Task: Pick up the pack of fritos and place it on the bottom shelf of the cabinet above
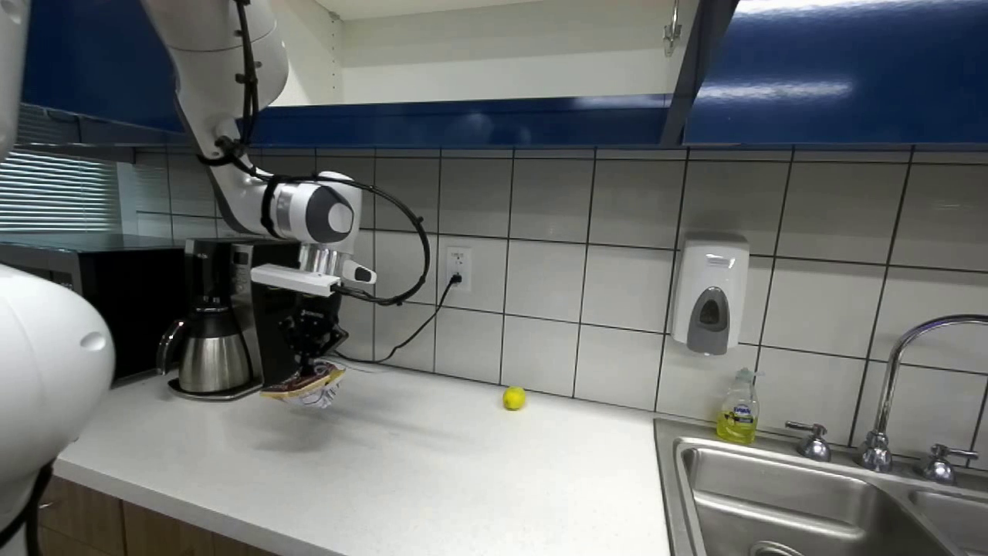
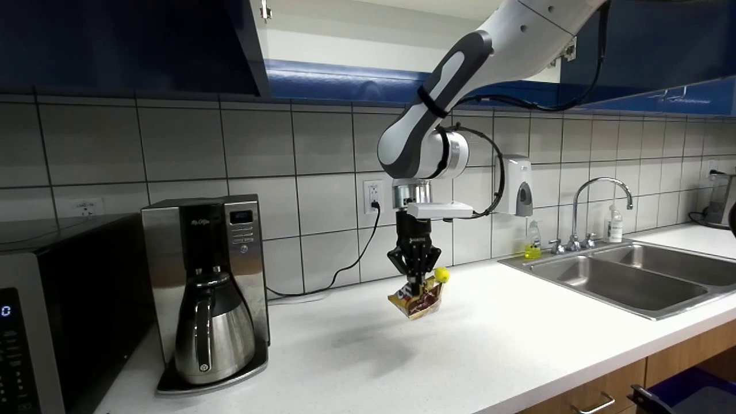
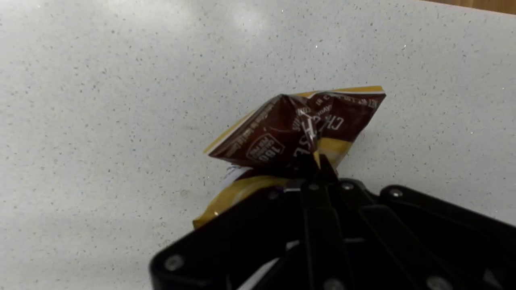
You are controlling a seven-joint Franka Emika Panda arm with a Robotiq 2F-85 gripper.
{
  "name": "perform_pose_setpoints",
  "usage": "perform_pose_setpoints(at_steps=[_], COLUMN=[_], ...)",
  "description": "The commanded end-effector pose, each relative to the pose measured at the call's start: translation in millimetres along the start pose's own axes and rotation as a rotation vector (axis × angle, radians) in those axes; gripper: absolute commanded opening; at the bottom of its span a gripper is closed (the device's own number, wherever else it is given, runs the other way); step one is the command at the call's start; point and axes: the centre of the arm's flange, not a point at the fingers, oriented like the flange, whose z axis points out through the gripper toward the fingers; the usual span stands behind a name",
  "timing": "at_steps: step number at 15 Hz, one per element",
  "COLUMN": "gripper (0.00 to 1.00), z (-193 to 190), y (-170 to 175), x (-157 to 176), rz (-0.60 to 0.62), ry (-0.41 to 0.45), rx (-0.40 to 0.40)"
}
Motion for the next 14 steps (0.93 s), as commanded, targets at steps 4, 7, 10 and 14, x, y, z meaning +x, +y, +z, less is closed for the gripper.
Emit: perform_pose_setpoints(at_steps=[4,7,10,14], gripper=[0.0,0.0,0.0,0.0], z=[-19.9,-31.7,-50.2,-84.1], y=[-6.3,-0.9,1.1,1.9], x=[-64.2,-87.5,-111.0,-140.9], rz=[0.07,0.109,0.149,0.201], ry=[0.0,0.017,0.046,0.086], rx=[-0.023,-0.025,-0.034,-0.034])
